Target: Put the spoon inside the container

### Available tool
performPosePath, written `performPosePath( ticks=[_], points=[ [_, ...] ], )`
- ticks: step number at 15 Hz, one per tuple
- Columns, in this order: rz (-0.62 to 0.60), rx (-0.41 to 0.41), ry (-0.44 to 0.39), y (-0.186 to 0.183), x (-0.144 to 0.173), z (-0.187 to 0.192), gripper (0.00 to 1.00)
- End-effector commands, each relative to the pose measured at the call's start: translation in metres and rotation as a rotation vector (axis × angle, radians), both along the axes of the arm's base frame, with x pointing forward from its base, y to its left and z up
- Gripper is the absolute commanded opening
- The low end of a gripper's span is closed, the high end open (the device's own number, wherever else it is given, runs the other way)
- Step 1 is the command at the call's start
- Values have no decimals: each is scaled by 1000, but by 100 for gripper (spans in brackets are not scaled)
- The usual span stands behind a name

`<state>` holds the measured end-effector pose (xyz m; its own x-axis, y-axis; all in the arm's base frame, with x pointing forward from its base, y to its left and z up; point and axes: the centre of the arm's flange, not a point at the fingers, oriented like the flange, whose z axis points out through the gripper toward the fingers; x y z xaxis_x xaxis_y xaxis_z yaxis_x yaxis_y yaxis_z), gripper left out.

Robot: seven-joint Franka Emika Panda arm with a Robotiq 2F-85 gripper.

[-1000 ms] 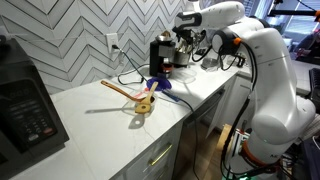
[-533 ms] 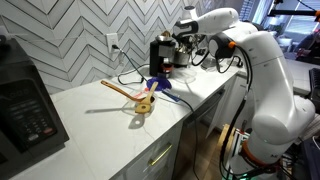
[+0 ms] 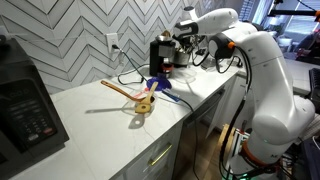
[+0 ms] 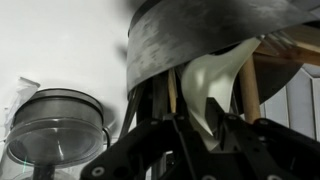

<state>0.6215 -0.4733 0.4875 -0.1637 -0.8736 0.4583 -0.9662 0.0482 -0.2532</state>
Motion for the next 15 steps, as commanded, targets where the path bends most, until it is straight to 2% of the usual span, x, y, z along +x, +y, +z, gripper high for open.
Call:
performPosePath(
  ticks=[1,3,8,11,15],
  points=[
    [-21,15,7,2,-3,8,2],
    [-21,56,-18,4,-9,29,0],
    [-25,119,-105,8,-35,113,1],
    [-6,163,-120,17,-51,144,1],
    [187,230,-71,19,-84,170,1]
  ],
)
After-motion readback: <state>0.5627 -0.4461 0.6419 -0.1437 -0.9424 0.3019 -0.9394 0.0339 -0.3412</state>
